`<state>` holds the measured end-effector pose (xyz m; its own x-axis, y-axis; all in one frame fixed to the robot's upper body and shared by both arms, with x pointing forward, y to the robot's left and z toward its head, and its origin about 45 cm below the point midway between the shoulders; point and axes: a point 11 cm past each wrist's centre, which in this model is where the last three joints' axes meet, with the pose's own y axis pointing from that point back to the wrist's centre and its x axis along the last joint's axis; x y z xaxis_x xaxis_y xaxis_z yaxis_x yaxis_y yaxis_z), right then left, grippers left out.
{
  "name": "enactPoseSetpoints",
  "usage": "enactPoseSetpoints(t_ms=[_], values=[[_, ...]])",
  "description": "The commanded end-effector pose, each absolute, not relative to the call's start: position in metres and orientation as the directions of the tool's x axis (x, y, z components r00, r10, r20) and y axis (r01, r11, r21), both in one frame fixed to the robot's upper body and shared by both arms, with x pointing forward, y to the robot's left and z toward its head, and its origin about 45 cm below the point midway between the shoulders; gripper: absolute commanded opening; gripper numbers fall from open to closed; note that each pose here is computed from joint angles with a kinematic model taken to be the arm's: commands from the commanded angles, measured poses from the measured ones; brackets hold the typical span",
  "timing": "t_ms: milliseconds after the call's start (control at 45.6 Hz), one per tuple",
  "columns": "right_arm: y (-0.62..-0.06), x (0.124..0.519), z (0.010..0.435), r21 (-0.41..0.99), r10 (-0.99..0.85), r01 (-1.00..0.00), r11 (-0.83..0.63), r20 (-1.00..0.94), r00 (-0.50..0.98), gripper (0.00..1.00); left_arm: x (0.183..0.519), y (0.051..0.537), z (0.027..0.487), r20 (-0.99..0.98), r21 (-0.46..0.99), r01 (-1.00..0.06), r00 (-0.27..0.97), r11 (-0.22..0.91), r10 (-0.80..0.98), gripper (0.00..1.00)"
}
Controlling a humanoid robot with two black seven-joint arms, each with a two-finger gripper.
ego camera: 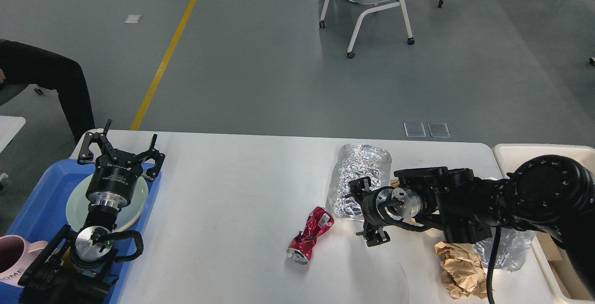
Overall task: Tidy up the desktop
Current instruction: 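Lower the right gripper and grasp the foil-wrapped package, then lift the foil package and drop it into the white bin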
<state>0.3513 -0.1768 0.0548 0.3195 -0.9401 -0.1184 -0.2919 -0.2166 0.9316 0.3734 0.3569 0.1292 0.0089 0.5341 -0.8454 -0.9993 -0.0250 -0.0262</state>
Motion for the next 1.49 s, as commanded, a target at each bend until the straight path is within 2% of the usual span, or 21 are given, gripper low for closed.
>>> enactPoseSetpoints(t_ms=[0, 131, 351, 745, 898, 1205, 1468], values=[[-0.177, 0.348, 0.051, 0.933, -0.943, -0.288, -0.217, -0.124, 0.308, 0.66, 0.374, 0.356, 0.130, -0.846, -0.028, -0.999, 0.010, -0.024, 0.533, 0.96], [-0.179, 0.346, 0.049, 0.935, -0.945, -0.283, -0.214, -0.125, 0.302, 0.46, 0.373, 0.356, 0.129, -0.846, -0.026, -0.999, 0.009, -0.025, 0.533, 0.96], [-0.182, 0.343, 0.046, 0.937, -0.946, -0.281, -0.209, -0.121, 0.300, 0.00, 0.373, 0.356, 0.129, -0.846, -0.026, -0.999, 0.009, -0.025, 0.533, 0.96], [-0.183, 0.346, 0.050, 0.937, -0.945, -0.283, -0.204, -0.113, 0.306, 0.00, 0.373, 0.357, 0.129, -0.845, -0.026, -0.999, 0.009, -0.025, 0.535, 0.96], [-0.185, 0.361, 0.067, 0.926, -0.944, -0.313, -0.213, -0.113, 0.309, 0.00, 0.373, 0.356, 0.129, -0.846, -0.026, -0.999, 0.009, -0.025, 0.533, 0.96], [-0.189, 0.384, 0.148, 0.909, -0.913, -0.342, -0.238, -0.089, 0.398, 0.00, 0.374, 0.357, 0.130, -0.845, -0.028, -0.999, 0.010, -0.025, 0.535, 0.96], [-0.230, 0.378, 0.254, 0.940, -0.786, -0.332, -0.076, 0.148, 0.600, 0.00, 0.373, 0.356, 0.129, -0.846, -0.025, -0.999, 0.009, -0.023, 0.533, 0.96]])
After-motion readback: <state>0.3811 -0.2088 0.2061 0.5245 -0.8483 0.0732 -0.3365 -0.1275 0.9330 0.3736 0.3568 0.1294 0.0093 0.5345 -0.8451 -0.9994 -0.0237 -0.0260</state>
